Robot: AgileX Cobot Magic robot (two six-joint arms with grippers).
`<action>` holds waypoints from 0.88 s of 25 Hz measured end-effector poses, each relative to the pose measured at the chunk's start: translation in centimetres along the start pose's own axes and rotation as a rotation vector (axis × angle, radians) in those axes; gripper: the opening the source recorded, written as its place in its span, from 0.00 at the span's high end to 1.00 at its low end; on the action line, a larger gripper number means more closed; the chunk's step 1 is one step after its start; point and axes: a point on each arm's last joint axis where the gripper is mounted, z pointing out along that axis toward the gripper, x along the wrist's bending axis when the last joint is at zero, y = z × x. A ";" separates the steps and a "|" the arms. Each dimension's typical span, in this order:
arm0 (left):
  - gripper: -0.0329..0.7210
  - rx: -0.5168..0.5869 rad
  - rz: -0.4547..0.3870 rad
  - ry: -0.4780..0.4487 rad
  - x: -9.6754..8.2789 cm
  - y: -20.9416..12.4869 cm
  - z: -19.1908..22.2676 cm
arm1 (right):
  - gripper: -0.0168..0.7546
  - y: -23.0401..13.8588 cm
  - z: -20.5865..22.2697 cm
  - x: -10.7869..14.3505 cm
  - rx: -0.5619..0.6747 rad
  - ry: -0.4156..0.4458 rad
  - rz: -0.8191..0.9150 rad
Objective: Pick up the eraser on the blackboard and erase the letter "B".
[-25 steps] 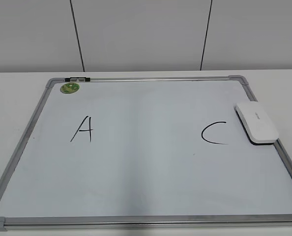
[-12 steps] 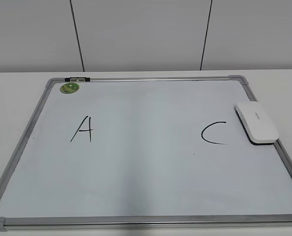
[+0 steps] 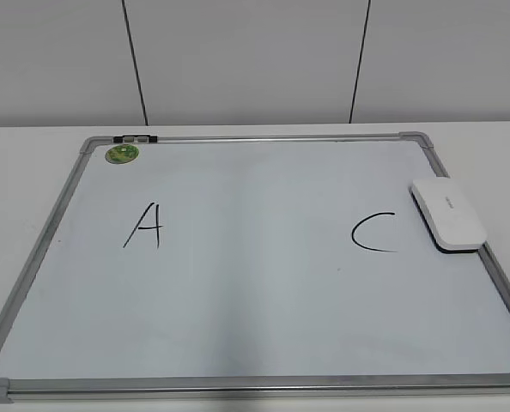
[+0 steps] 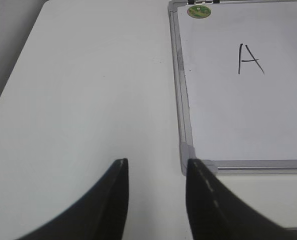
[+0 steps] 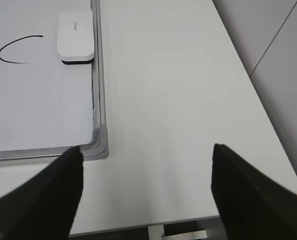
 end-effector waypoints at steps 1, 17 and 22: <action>0.57 0.000 0.000 0.000 0.0 0.0 0.0 | 0.21 0.0 0.0 0.0 0.000 0.000 0.000; 0.60 0.000 0.000 0.000 0.0 0.0 0.0 | 0.21 0.0 0.0 0.0 0.000 0.000 0.000; 0.61 0.000 0.000 0.000 0.0 0.0 0.0 | 0.21 0.0 0.0 0.0 0.000 0.000 0.000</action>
